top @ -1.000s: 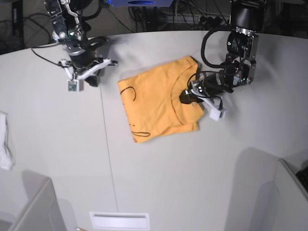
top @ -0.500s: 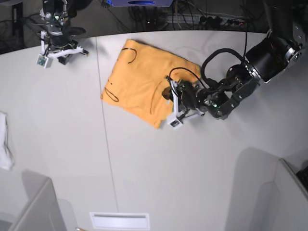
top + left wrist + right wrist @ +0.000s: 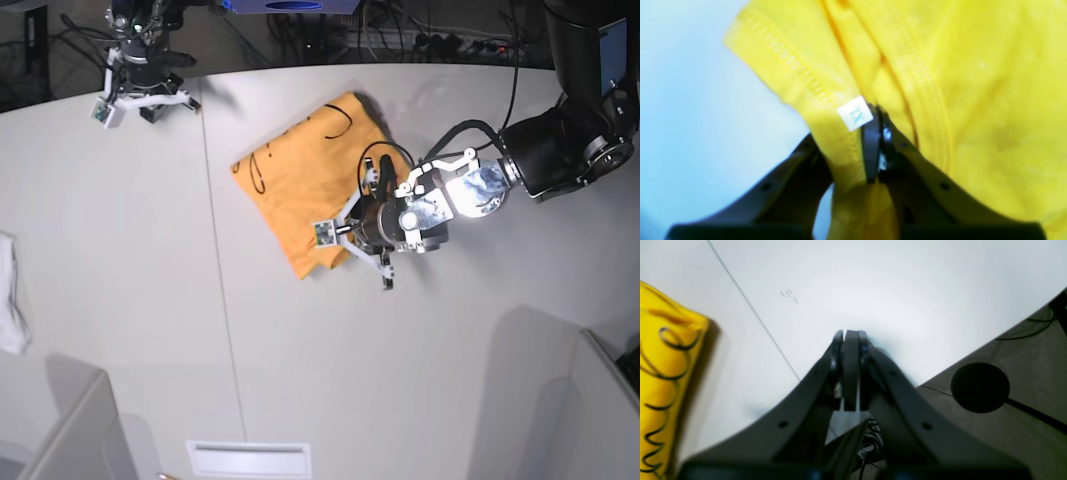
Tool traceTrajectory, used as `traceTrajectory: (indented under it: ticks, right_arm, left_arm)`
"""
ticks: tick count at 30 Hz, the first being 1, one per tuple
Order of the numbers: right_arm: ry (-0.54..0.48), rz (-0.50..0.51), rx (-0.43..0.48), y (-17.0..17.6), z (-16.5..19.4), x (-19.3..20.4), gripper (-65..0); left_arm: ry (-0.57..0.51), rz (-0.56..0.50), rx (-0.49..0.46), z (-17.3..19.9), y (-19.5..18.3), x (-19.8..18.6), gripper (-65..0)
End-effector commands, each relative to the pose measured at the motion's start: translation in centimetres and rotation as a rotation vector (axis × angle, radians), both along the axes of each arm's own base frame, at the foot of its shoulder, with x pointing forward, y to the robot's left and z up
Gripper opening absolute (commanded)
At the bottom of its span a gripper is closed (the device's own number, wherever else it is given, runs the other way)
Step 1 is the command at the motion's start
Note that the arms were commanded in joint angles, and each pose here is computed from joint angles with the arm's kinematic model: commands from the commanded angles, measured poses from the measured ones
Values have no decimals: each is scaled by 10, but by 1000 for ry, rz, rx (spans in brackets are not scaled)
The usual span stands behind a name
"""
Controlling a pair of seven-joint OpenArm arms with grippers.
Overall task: Fold the T-shirt properly
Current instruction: 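Drag and flip the bundle with the left gripper to square it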
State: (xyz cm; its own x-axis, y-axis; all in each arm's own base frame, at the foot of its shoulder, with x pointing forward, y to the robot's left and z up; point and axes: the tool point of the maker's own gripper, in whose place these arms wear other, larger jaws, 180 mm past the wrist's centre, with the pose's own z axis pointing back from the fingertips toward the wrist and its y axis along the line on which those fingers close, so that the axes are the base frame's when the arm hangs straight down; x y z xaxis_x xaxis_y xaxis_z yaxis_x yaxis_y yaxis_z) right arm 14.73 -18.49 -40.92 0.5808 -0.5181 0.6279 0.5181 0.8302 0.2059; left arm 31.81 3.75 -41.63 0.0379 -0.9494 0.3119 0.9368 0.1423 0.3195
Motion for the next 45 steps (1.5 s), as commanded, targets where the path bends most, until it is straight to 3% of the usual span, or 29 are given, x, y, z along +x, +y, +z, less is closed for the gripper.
traceTrajectory:
  ticks: [1, 5, 9, 18, 25, 34, 38, 41, 45]
  right_arm:
    - [-21, -8, -6, 1, 5, 0, -650]
    - [-10, -26, -1, 1, 3, -5, -650]
    - [-9, -24, 2, 2, 3, -6, -650]
    - [-4, -23, -5, 0, 2, -7, -650]
    - [-10, -20, -4, 1, 3, -5, -650]
    - [-11, -18, -4, 1, 3, -5, -650]
    - [-12, -15, -2, 2, 3, -4, -650]
    - [-20, -14, -1, 3, 4, 0, -650]
    - [-21, -13, 2, 4, 4, 1, -650]
  left_arm:
    - [-41, -45, 65, 4, 6, 4, -650]
    - [-162, -228, 141, 8, -14, -4, -650]
    - [-189, -336, 119, 11, -39, -8, -650]
    - [-123, -312, 98, -3, -60, -7, -650]
    - [-61, -258, 156, -27, -40, -4, -650]
    - [-42, -255, 164, -34, -37, -10, -650]
    - [-54, -235, 218, -30, -30, -5, -650]
    - [-78, -251, 193, -21, -40, -4, -650]
    - [-121, -275, 163, -6, -52, -3, -365]
